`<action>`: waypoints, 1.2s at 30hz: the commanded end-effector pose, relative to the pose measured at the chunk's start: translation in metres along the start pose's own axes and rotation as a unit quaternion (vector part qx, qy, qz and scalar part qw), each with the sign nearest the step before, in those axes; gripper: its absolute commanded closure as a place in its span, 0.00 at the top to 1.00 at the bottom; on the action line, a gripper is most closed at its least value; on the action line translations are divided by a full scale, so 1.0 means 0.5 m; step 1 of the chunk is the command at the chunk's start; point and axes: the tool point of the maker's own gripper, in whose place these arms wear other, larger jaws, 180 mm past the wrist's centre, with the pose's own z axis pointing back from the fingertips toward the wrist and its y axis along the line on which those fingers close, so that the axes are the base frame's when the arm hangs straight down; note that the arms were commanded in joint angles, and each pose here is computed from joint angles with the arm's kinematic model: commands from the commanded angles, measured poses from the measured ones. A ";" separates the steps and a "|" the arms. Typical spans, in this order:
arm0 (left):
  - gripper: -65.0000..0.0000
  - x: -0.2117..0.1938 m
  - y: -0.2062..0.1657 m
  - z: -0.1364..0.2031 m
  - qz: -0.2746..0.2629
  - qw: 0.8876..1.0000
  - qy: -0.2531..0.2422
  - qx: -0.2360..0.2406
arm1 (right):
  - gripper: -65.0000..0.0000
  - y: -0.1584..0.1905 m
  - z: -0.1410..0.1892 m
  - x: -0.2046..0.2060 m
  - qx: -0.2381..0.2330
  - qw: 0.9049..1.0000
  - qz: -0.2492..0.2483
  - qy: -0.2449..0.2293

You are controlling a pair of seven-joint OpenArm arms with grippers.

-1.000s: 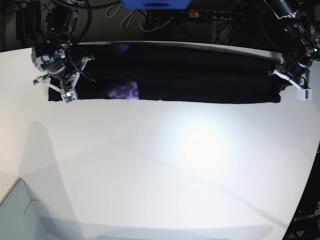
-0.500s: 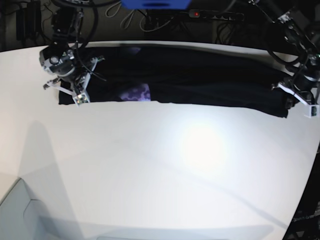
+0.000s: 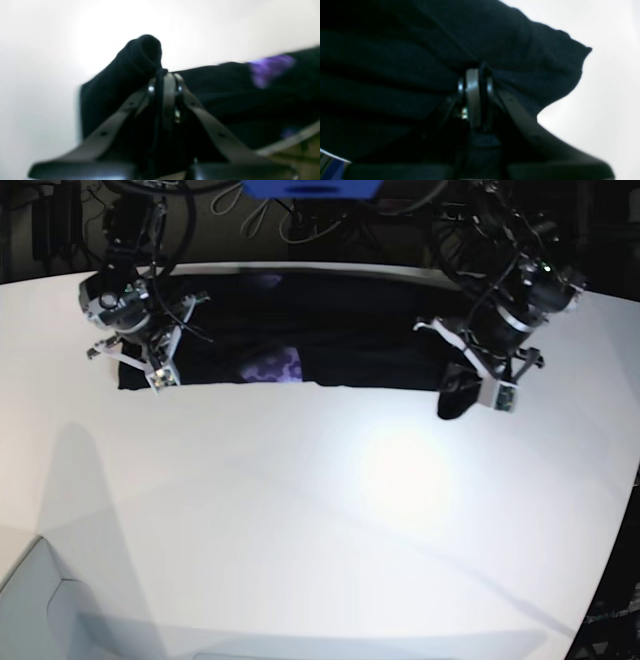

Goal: Layout the t-shirt on the table in an organized manner, then fold the t-shirt properly
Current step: 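Move the left gripper to the shirt's middle and grasp the fold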

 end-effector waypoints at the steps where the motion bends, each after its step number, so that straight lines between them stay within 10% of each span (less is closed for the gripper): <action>1: 0.00 0.023 -0.034 -0.002 -0.006 0.999 -0.023 -0.025 | 0.00 0.012 -0.002 -0.024 0.009 1.000 0.006 0.025; 36: 0.01 0.008 -0.265 -0.100 -0.038 0.982 0.020 -0.184 | 0.00 0.027 -0.003 -0.024 0.017 1.000 0.000 0.025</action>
